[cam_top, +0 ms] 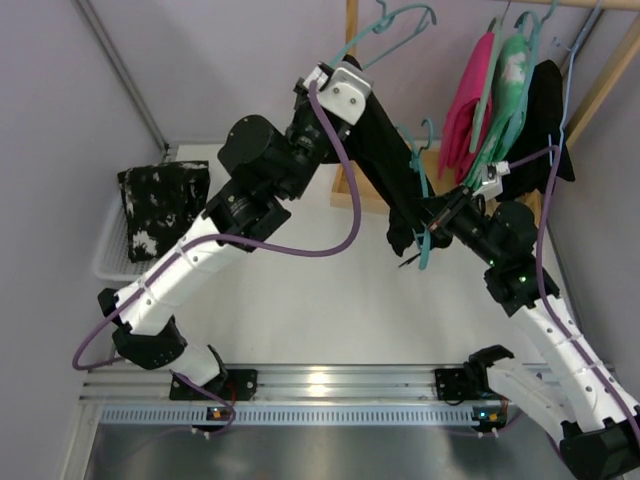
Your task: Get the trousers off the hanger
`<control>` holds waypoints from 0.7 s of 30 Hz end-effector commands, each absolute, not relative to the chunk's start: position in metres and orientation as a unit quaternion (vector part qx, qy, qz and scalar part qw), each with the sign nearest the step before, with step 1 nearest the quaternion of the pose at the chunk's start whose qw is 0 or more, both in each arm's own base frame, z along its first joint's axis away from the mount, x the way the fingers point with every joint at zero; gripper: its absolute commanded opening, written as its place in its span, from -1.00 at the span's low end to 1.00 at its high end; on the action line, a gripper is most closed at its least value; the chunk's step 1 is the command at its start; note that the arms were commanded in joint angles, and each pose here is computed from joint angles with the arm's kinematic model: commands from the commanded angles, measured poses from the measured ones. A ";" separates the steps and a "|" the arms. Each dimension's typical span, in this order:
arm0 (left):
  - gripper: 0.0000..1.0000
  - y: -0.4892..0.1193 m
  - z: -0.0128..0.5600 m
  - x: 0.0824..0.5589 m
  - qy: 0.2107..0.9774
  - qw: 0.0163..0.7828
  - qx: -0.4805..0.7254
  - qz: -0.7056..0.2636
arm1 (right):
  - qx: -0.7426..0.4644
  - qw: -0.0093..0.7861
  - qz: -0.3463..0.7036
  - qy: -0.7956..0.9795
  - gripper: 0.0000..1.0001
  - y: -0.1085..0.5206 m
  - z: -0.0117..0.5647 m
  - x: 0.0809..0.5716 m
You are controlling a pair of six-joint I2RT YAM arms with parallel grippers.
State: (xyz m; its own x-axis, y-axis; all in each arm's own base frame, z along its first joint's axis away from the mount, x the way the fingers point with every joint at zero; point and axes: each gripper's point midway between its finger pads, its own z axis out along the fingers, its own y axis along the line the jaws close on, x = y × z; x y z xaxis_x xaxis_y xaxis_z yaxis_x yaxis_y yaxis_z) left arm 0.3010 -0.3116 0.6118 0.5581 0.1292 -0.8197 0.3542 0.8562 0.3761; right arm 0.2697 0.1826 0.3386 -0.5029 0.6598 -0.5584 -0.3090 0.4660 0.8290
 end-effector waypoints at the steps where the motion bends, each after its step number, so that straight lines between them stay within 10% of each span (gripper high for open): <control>1: -1.00 -0.175 0.754 0.242 0.320 0.942 0.056 -0.082 | 0.117 0.478 0.443 0.749 -1.00 0.175 0.292 0.274; 21: -1.00 -0.051 0.803 0.204 0.241 0.965 -0.035 0.094 | 0.095 0.435 0.430 0.785 -1.00 0.182 0.245 0.267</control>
State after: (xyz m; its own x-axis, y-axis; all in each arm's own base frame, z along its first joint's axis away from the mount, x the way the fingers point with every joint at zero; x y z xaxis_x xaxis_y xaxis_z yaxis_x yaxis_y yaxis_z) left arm 0.2917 -0.1341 0.7410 0.7324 0.2123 -0.6469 -0.0982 0.9731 0.2082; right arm 0.2657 0.1811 0.2324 -0.6297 0.5351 -0.5632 -0.1752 0.6085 0.7740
